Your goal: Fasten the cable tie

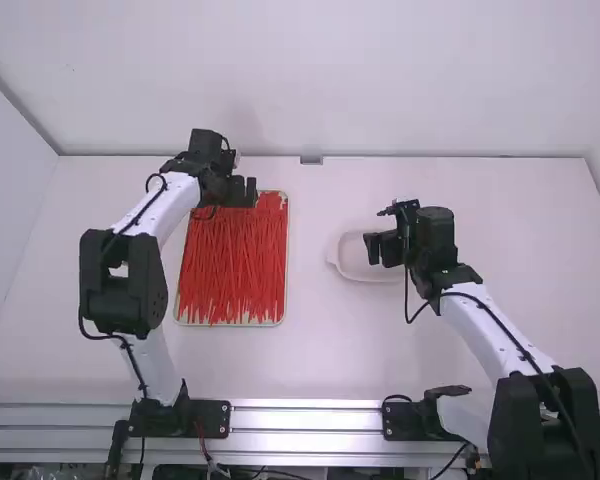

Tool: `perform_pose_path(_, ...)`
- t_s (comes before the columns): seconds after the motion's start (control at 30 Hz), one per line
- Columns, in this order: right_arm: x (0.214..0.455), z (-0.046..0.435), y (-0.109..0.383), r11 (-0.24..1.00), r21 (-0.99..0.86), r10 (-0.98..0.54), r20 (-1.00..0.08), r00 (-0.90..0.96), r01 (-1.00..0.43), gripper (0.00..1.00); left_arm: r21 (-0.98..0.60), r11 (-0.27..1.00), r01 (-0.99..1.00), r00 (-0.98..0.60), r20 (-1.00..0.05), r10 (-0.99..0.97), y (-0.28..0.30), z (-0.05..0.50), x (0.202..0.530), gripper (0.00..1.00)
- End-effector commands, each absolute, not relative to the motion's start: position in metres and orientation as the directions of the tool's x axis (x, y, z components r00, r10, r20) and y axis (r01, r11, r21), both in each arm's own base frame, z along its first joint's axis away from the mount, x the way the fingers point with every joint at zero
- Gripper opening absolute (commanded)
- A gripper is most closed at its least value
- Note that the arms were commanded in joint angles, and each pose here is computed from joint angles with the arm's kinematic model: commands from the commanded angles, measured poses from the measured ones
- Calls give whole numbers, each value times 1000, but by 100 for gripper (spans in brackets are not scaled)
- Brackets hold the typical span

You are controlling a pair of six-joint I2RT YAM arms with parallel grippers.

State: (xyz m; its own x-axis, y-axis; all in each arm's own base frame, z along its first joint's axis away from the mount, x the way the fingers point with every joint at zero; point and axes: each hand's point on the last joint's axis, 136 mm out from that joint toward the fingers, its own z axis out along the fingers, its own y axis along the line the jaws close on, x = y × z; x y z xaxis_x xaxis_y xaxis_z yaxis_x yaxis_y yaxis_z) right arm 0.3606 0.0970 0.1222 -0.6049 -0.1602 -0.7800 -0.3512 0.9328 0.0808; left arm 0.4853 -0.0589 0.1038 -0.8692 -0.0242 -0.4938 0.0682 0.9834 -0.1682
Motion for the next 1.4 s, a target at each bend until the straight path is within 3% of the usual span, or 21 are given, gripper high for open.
perform_pose_path(0.0, 367, 134, 100, 930, 79, -160, -793, -588, -359, 98, -142, 988, 63, -877, -480, -13, -59, 91, 492, 99)
perform_pose_path(0.4, 366, 132, 100, 930, 73, -168, -787, -594, -360, 98, -96, 995, -14, -887, -458, -57, -46, 62, 489, 100)
perform_pose_path(0.8, 366, 131, 99, 931, 74, -166, -787, -595, -358, 98, -60, 992, -109, -879, -461, -124, -32, 38, 483, 86)
perform_pose_path(1.03, 366, 131, 99, 931, 74, -167, -785, -596, -358, 98, -41, 988, -150, -867, -475, -151, -25, 38, 486, 66)
perform_pose_path(1.37, 364, 129, 98, 931, 76, -168, -777, -606, -356, 98, -50, 984, -168, -874, -454, -172, -27, 14, 489, 66)
